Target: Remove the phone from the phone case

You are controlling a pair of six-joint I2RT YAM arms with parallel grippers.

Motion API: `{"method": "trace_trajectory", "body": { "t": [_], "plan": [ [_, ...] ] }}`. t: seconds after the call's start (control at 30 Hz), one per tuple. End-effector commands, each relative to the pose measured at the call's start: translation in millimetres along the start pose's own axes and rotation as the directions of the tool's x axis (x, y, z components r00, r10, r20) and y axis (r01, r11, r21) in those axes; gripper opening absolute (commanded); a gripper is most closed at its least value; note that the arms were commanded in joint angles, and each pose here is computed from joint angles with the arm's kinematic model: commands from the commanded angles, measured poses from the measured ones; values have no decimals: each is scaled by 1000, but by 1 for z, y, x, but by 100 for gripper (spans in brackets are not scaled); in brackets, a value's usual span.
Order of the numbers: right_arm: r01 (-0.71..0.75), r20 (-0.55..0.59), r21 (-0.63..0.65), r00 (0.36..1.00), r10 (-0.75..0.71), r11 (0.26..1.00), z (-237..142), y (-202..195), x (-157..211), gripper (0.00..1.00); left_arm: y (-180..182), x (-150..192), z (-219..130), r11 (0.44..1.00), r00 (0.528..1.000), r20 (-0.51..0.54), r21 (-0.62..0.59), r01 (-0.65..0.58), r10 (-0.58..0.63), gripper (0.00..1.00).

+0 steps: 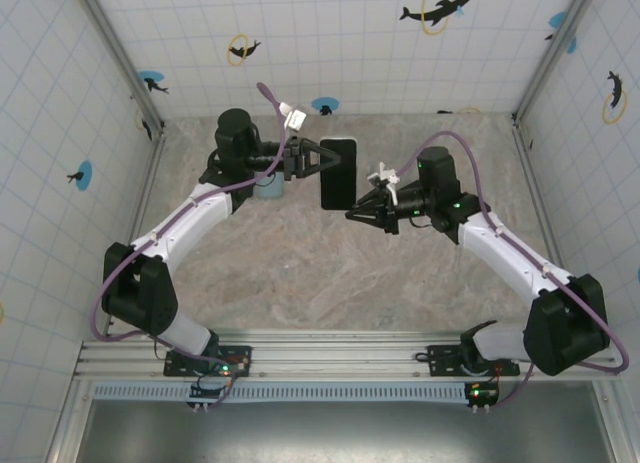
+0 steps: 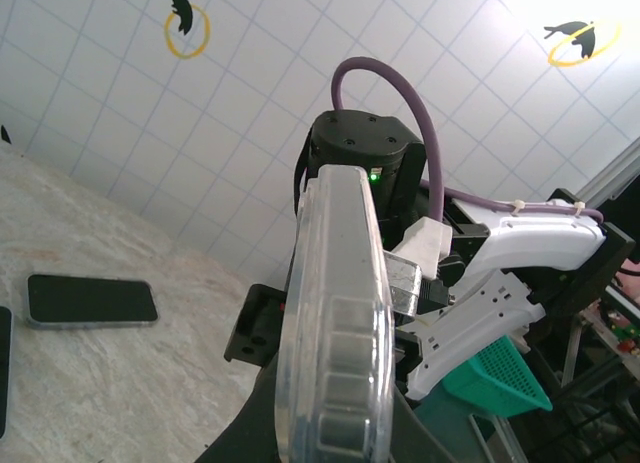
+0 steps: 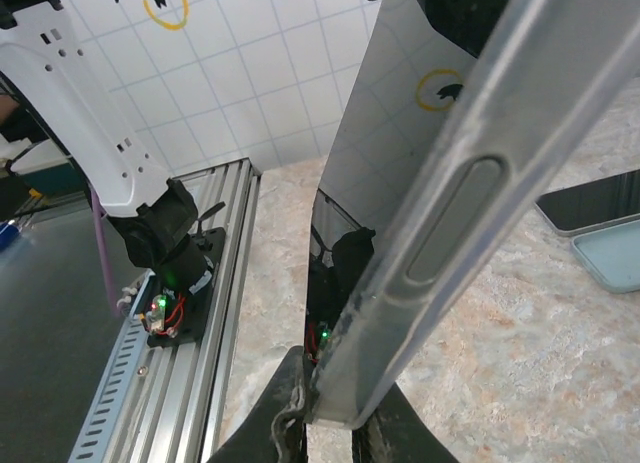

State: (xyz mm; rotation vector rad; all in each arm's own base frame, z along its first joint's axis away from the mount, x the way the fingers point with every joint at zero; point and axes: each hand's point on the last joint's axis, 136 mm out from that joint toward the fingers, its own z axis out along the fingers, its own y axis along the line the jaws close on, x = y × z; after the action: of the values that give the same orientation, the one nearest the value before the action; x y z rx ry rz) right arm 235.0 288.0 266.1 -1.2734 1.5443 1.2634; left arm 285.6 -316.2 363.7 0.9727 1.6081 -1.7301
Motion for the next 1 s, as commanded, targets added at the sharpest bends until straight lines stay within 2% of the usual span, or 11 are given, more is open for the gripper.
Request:
{"method": "trace_trajectory", "body": {
  "t": [0.0,0.17,0.4,0.5,0.63,0.73,0.8,0.87,0.97],
  "plan": [
    [121,25,39,992,-122,992,1,-5,-27,9,-21,-1,1,999,1000,-13,44,-21,22,0],
    [271,-75,150,962,-263,951,2,-18,-24,4,-21,3,3,998,999,-27,51,38,-36,0],
    [508,-165,325,861,-481,798,-10,-40,-43,3,-30,14,7,989,991,-60,76,124,-119,0],
    [518,-90,363,847,-525,775,-17,-40,-74,2,-34,16,7,989,991,-58,83,124,-120,0],
    [529,-57,346,836,-545,775,-13,-38,-89,2,-32,20,6,986,989,-60,81,143,-139,0],
    [563,-95,361,815,-571,743,-10,-40,-87,1,-32,20,7,986,988,-61,82,145,-141,0],
    [614,-154,400,777,-610,680,-9,-43,-85,1,-32,20,7,986,988,-59,83,145,-141,0],
    [626,-135,431,757,-639,650,-13,-42,-96,1,-30,20,7,985,987,-57,80,152,-147,0],
    [657,-164,436,730,-664,615,-10,-41,-97,1,-30,19,8,987,989,-52,85,139,-135,0]
  ]
}}
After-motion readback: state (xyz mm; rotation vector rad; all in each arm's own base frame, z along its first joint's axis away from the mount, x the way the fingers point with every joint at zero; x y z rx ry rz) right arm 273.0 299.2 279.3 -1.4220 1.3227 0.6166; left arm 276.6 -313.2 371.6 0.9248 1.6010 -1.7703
